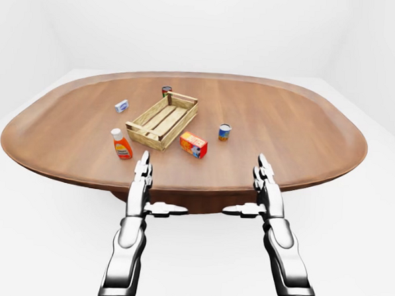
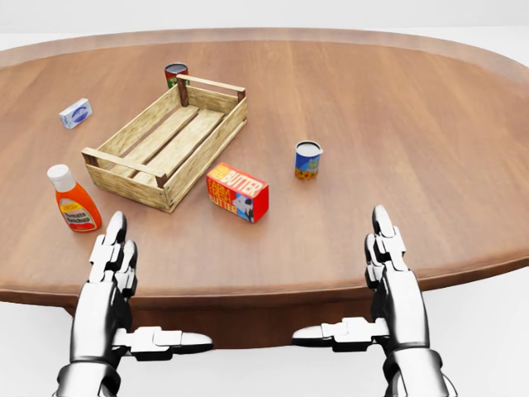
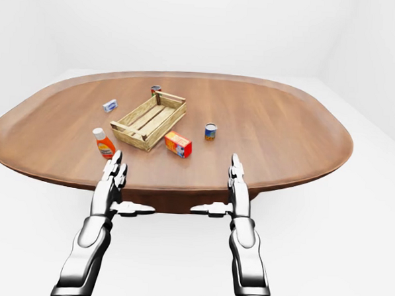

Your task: Pick up the butter and put it in the tray.

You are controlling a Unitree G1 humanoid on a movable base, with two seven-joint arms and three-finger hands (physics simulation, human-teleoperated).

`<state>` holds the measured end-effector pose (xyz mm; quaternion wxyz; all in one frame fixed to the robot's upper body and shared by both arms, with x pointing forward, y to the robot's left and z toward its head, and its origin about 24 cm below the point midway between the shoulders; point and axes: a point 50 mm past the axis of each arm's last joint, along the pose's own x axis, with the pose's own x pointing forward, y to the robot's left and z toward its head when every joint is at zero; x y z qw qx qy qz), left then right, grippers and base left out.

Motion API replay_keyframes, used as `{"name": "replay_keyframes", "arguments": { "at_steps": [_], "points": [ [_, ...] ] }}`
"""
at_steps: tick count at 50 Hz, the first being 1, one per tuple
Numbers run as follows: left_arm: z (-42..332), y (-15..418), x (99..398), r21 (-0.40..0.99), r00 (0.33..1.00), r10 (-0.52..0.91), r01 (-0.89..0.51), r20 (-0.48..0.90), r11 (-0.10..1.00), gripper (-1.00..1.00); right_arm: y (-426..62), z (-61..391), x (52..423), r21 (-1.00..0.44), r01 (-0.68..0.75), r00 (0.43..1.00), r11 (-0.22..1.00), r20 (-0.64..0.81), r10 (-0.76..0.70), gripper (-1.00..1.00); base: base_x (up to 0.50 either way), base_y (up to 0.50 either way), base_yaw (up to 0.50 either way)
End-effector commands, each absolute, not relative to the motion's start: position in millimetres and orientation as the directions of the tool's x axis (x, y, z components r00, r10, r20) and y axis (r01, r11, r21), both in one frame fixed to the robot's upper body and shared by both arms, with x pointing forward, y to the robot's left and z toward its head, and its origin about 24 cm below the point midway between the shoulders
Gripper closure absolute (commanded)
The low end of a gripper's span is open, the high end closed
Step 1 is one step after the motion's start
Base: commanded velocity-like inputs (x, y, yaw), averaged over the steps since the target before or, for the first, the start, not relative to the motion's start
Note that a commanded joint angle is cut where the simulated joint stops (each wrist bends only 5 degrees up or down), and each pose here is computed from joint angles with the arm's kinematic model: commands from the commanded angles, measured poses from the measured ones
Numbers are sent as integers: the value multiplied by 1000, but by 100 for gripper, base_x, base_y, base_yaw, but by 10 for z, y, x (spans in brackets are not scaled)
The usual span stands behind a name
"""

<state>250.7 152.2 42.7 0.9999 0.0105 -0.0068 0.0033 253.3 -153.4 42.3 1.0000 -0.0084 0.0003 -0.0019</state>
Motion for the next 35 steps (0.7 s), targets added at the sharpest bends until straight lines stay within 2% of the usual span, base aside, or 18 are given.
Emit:
{"name": "replay_keyframes", "arguments": {
  "at_steps": [1,7,15,18,20,28,35],
  "points": [
    [511,1594,2429,52,998,13,-16,61,999,-100,-1615,490,2502,-68,24,1000,997,6,-24,-100,0,0,0],
    [608,1614,2356,38,997,0,-3,75,999,-100,-1614,542,2460,-105,40,999,994,7,-39,-100,0,0,0],
    [850,1653,2182,28,991,-19,16,132,999,-100,-1527,970,2228,-136,41,982,990,187,-15,-100,0,0,0],
    [877,1663,2131,39,990,-30,25,141,999,-100,-1509,1103,2148,-209,83,969,974,247,-30,-100,0,0,0],
    [995,1683,2079,29,981,-37,32,191,999,-100,-1463,1203,2066,-191,58,959,980,285,-2,-100,0,0,0],
    [1082,1746,2072,23,973,-26,22,231,1000,-100,-1412,1321,1960,-192,40,943,981,331,26,-100,0,0,0],
    [1178,1758,1995,18,962,-27,22,271,1000,-100,-1353,1427,1843,-270,47,927,962,371,58,-100,0,0,0]
  ]
}}
